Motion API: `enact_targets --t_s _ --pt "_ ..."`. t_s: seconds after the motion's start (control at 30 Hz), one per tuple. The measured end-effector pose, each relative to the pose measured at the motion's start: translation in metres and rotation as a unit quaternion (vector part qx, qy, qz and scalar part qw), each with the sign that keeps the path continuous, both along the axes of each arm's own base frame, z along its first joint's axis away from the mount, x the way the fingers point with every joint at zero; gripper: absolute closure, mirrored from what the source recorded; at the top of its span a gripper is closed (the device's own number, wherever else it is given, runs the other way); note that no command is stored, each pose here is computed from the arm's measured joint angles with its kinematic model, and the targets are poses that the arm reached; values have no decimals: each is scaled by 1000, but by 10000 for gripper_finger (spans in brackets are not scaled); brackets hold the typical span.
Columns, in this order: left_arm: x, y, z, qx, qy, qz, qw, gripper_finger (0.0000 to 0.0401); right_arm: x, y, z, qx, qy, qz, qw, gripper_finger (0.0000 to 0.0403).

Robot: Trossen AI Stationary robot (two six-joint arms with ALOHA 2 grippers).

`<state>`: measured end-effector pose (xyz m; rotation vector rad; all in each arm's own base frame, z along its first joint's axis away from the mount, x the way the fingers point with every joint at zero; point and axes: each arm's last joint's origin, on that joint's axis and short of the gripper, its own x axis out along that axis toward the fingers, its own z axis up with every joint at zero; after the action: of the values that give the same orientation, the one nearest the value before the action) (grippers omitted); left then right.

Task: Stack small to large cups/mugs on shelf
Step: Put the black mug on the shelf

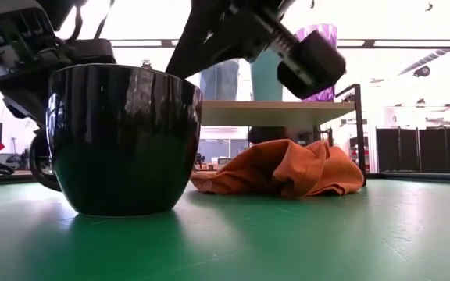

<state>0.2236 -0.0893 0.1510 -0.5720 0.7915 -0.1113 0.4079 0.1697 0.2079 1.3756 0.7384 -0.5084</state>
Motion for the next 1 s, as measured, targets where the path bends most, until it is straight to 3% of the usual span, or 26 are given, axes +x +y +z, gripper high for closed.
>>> enact_targets --t_s 0.3,0.47,0.6,0.87,1.0 --pt "-4 -10 0 -19 8 3 1000 283 13 -37 0 -48 -4 5 999 394" --pt "-5 -12 0 -16 6 4 1000 283 15 -39 8 -67 -17 24 997 394" --pt "-5 -11 2 1 -6 6 1000 283 12 -27 18 -68 -29 25 997 394" --pt "-4 -4 5 61 -33 41 997 283 -23 16 16 -27 84 -30 996 394" --pt "-4 2 3 80 -23 53 995 283 -28 35 12 10 82 -52 995 394"
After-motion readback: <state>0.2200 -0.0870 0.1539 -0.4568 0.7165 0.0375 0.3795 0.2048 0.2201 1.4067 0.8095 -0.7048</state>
